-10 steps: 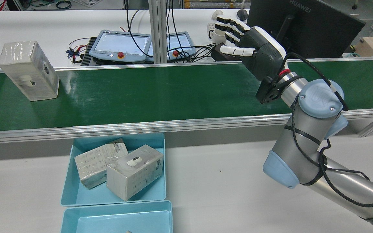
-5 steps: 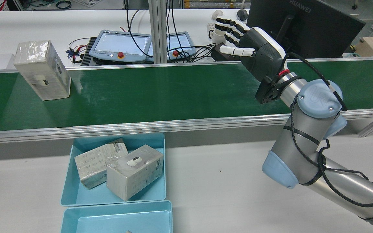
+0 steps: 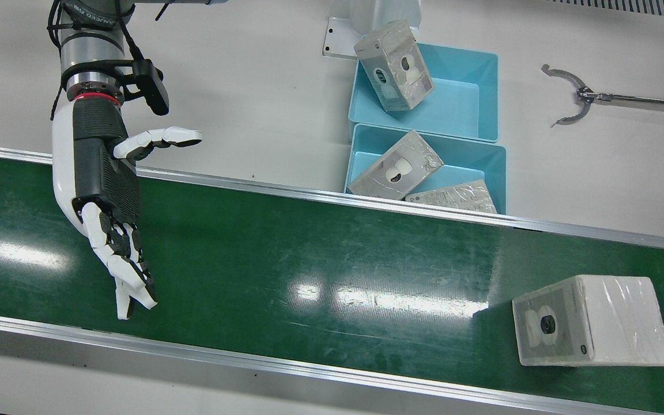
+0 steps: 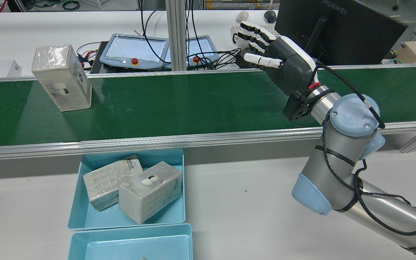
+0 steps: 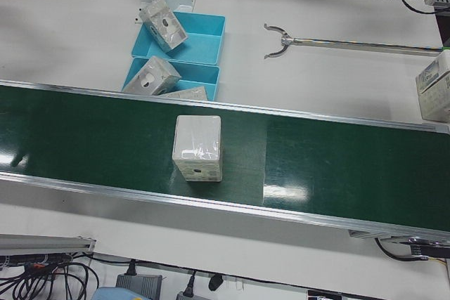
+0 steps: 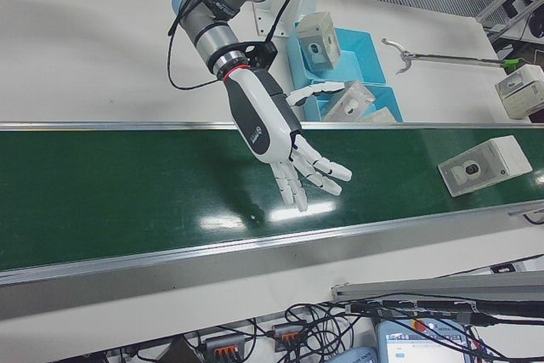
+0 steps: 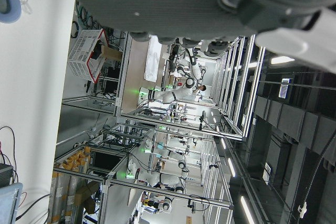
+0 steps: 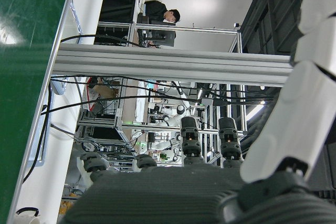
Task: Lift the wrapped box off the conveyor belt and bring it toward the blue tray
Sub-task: 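Hold the right hand open over the belt, waiting for the wrapped box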
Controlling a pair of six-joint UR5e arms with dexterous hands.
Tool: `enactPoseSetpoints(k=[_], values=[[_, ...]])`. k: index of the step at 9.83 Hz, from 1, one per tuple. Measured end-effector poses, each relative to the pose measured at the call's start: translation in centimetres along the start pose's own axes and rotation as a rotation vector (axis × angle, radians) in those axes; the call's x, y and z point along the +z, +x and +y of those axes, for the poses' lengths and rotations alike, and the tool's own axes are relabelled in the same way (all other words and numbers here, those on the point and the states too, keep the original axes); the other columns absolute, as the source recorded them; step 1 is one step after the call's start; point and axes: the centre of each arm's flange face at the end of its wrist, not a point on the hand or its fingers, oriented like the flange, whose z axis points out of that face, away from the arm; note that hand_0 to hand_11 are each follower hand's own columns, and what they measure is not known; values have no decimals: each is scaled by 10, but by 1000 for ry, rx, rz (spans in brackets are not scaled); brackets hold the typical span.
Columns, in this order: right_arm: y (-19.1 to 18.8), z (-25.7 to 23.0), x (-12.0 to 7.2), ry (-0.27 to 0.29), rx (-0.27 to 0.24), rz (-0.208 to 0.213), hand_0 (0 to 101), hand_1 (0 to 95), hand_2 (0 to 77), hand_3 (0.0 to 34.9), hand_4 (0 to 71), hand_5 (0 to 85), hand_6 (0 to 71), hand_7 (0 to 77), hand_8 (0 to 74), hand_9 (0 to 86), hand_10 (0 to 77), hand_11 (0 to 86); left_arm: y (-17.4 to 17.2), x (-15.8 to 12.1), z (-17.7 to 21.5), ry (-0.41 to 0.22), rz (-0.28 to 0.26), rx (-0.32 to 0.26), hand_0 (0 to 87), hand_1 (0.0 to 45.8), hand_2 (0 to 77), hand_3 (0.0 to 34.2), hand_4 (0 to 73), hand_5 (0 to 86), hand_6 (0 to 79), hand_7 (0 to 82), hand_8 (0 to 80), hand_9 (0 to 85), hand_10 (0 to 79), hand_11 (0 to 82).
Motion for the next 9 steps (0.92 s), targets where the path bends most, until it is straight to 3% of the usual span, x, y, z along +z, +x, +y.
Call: enactPoseSetpoints(k=[2, 4, 9], values=[[6, -8, -1, 16, -9, 11, 382, 87, 153, 300, 65, 158, 0, 114, 0, 22, 33, 49, 0, 0, 0, 0, 0, 0, 0, 0, 11, 0, 0, 5, 0, 5, 5, 0, 0, 0], [1, -20, -2, 37, -19, 6, 339, 76, 120, 300, 0, 115, 0, 93, 0, 16, 22, 38, 0, 0, 0, 0, 0, 0, 0, 0, 5, 0, 0, 5, 0, 5, 0, 5, 5, 0], [-48, -36, -3, 62, -47, -62, 323, 60, 71, 301, 0, 131, 0, 120, 0, 49, 22, 22, 0, 0, 0, 0, 0, 0, 0, 0, 11, 0, 0, 5, 0, 5, 0, 5, 5, 0]])
